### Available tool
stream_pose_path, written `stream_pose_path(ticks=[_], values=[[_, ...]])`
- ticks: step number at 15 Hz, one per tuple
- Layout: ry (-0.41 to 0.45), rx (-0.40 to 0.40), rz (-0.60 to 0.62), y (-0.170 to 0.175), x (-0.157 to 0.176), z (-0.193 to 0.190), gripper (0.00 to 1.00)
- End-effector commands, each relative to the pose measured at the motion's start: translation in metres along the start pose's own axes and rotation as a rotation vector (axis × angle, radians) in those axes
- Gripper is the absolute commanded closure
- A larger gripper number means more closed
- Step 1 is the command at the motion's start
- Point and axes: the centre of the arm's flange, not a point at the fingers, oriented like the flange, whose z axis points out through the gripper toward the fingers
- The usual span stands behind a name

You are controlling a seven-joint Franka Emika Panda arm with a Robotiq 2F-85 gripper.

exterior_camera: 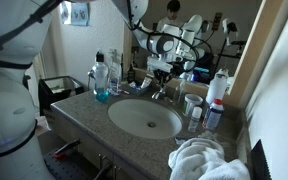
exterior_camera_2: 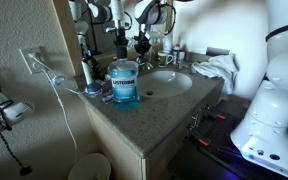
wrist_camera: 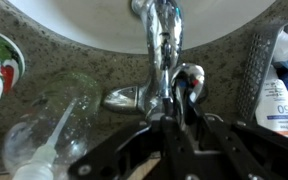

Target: Open the tap and then close it

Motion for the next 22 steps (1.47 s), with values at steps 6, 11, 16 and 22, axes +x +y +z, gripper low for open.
stream_pose_path(ticks=[6, 11, 16, 22], values=[[0.079, 0.143, 0.031, -0.0383, 0.0163, -0.0602, 0.95], [0.100, 0.159, 0.038, -0.0348, 0.0182, -0.0602, 0.95], [0.097, 0.150, 0.024, -0.0356, 0.0196, -0.0592, 0.95], [0.103, 0.132, 0.003, -0.0343, 0.0202, -0.0603, 0.95]])
